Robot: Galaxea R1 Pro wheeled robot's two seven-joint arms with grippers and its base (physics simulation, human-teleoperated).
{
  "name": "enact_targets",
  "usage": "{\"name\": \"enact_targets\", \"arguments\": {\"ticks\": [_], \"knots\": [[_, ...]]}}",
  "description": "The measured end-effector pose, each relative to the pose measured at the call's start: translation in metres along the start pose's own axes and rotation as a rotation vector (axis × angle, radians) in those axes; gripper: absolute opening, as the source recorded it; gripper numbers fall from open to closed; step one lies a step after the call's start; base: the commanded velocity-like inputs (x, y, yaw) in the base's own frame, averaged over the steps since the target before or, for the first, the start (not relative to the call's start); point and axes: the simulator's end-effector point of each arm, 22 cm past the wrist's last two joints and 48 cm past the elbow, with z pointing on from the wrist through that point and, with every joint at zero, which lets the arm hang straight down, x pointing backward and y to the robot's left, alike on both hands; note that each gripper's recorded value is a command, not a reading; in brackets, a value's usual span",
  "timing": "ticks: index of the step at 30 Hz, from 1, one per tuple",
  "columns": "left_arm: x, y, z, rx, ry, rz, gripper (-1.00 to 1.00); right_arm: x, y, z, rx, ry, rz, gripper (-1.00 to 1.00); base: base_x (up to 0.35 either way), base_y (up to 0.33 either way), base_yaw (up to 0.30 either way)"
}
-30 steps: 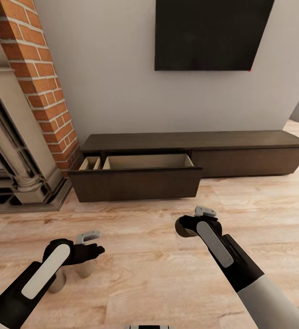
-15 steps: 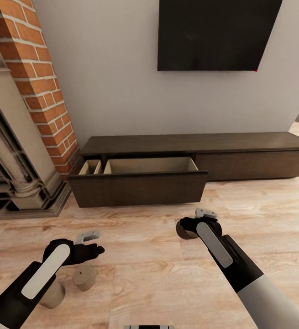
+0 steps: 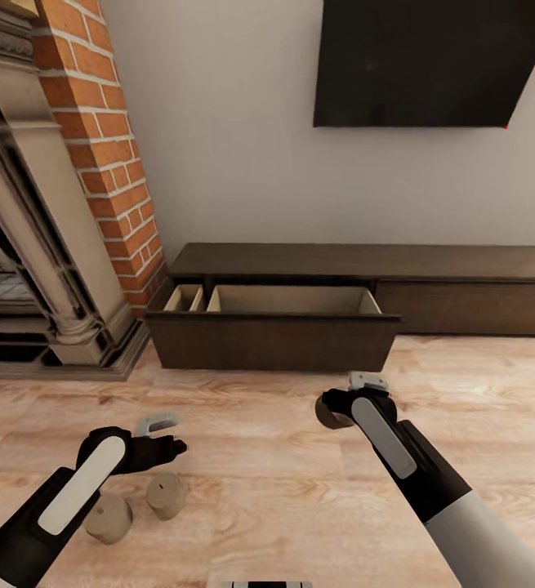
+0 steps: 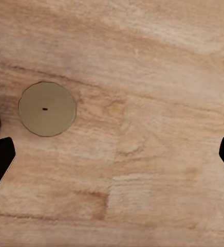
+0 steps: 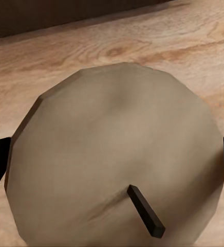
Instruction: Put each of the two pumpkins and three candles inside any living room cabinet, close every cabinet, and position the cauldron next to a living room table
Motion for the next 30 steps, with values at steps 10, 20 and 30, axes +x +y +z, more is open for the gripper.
{"name": "enact_targets", "arguments": {"ticks": [10, 20, 30], "knots": [[0.000, 0.001, 0.000, -0.004, 0.000, 0.001, 1.00, 0.000, 0.000, 0.000, 0.000, 0.000, 0.000, -1.00, 0.144, 0.017, 0.029], [-0.001, 0.006, 0.000, -0.018, -0.002, 0.000, 1.00, 0.001, 0.001, 0.000, -0.001, 0.001, -0.001, -1.00, 0.068, 0.015, 0.000], [-0.002, 0.049, 0.010, -0.145, 0.015, -0.072, 1.00, 0.015, -0.001, 0.017, 0.006, 0.034, -0.005, -1.00, 0.001, 0.000, 0.000]]}}
